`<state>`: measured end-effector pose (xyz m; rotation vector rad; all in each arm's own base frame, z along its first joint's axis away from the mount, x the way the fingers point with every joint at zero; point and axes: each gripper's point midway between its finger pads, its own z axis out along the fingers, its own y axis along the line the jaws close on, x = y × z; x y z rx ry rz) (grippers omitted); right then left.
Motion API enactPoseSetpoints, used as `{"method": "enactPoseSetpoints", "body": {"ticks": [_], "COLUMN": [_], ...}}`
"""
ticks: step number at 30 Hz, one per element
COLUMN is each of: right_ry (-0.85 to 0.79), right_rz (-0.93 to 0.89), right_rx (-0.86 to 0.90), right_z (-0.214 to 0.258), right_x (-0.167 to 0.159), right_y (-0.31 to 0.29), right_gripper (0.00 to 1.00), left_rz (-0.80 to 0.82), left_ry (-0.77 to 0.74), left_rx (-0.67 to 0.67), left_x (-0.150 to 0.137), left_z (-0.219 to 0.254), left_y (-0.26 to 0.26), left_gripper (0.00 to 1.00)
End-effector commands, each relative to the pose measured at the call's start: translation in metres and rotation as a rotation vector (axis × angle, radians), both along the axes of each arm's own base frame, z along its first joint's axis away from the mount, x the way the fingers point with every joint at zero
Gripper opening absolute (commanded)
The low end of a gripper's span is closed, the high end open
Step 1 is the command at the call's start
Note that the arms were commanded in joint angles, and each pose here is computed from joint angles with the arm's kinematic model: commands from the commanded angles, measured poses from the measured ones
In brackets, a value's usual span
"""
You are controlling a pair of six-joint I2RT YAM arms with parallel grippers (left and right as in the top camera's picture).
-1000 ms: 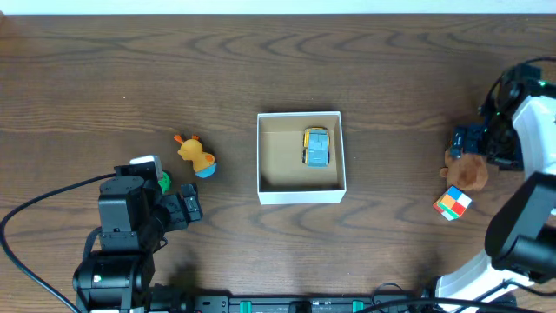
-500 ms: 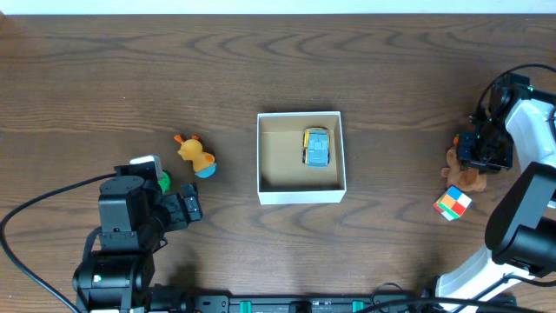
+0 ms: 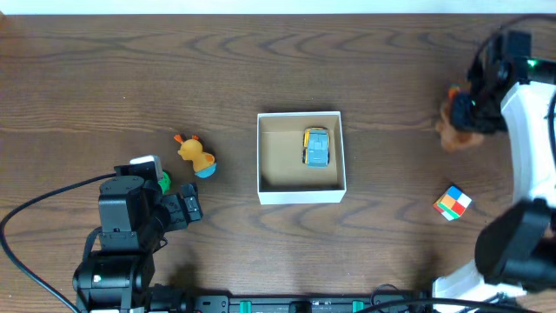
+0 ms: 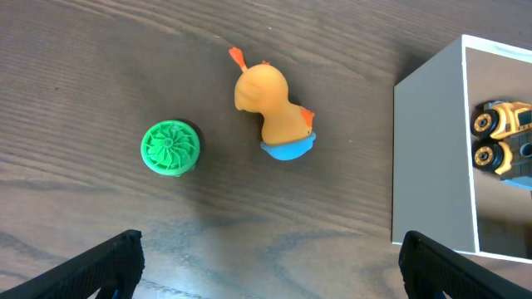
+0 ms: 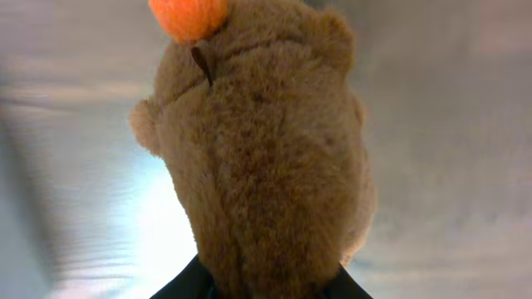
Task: Pack container
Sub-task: 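Grasp the brown plush bear with the right gripper, then move the bear into the box beside the truck and release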
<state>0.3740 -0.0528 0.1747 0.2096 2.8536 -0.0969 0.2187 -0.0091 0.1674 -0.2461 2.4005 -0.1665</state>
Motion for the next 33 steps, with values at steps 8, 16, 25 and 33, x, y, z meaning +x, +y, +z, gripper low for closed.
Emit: {"method": "enactPoseSetpoints", "body": {"ticks": [8,16,25,33], "right_ry": [-0.283,-0.217,-0.091,0.029], "right_rz": [0.147,0.027,-0.045,-0.08], "right_rx": [0.312,0.355,0.316,0.307], "right_z": [0.086,0.053,-0.001,-0.048], "right_x": [-0.015,-0.043,-0.052,-0.052], "right_y": [0.213,0.293,0.322,0.337], "right_gripper": [0.02,0.01,0.01,0.01], "left_rz": [-0.003,-0.003,-0.003,-0.003], "left_ry": [-0.017,-0.017,-0.017,-0.017], "left_rx": [-0.013,-0.013,-0.013,-0.013], "left_x": [0.002,0.002,0.002,0.002], "left_z": [0.008,0.008,0.008,0.008], "left_y": [-0.002,-0.002,-0.002,-0.002], "left_gripper": [0.98,0.98,0.98,0.98]}}
